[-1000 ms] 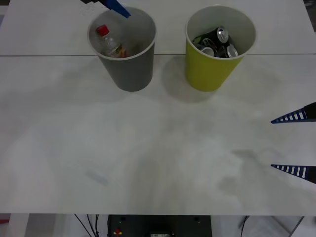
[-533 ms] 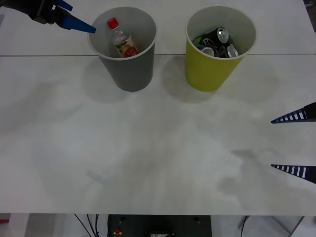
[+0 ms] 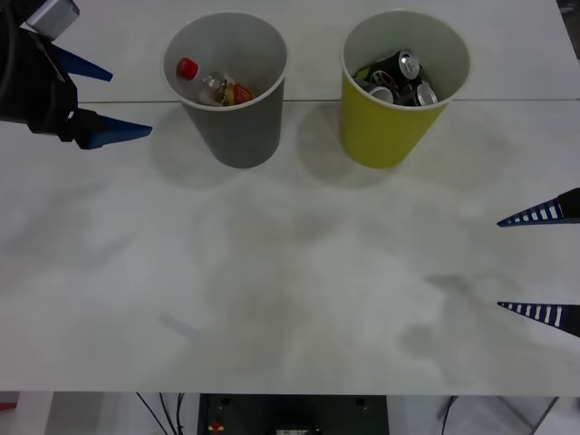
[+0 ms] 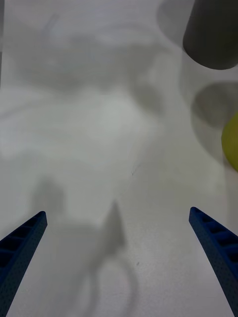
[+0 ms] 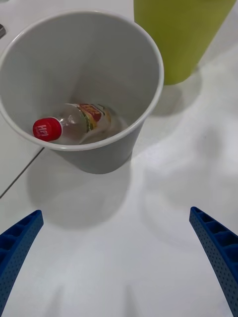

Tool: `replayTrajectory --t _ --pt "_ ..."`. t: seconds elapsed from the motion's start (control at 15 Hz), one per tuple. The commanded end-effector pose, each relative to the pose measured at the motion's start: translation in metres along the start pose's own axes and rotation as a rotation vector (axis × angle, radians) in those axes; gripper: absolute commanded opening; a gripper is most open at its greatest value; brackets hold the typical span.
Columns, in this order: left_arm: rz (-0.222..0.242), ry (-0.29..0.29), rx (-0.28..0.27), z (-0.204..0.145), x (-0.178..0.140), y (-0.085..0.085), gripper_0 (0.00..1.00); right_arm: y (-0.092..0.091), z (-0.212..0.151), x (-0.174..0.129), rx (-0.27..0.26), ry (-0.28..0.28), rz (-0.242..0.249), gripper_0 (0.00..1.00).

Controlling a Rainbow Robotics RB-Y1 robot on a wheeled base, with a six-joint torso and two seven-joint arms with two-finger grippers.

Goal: Put the can into the green bin and the plastic bottle into the gray bin

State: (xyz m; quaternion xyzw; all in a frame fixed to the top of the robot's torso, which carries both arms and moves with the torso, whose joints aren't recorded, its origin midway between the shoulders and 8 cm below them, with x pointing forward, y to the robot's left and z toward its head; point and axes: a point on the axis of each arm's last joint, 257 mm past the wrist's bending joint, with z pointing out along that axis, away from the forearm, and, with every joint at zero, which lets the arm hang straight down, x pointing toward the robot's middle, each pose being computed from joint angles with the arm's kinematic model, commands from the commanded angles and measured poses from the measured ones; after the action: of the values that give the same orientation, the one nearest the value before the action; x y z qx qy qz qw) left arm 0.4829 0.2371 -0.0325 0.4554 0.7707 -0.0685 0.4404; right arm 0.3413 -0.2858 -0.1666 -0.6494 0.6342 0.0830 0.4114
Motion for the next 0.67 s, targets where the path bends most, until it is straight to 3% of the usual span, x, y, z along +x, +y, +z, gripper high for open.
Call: replayTrajectory --t 0.07,0.4,0.67 --pt "0.092 0.015 0.005 0.001 0.025 -0.012 1.00 0.000 0.000 0.000 0.000 0.000 0.000 1.00" --pt "0.250 0.051 0.071 -0.001 0.080 -0.043 1.00 0.000 0.000 0.000 0.000 0.000 0.000 1.00" --pt "0.305 -0.005 0.124 0.002 0.105 -0.069 1.00 0.000 0.000 0.000 0.000 0.000 0.000 1.00"
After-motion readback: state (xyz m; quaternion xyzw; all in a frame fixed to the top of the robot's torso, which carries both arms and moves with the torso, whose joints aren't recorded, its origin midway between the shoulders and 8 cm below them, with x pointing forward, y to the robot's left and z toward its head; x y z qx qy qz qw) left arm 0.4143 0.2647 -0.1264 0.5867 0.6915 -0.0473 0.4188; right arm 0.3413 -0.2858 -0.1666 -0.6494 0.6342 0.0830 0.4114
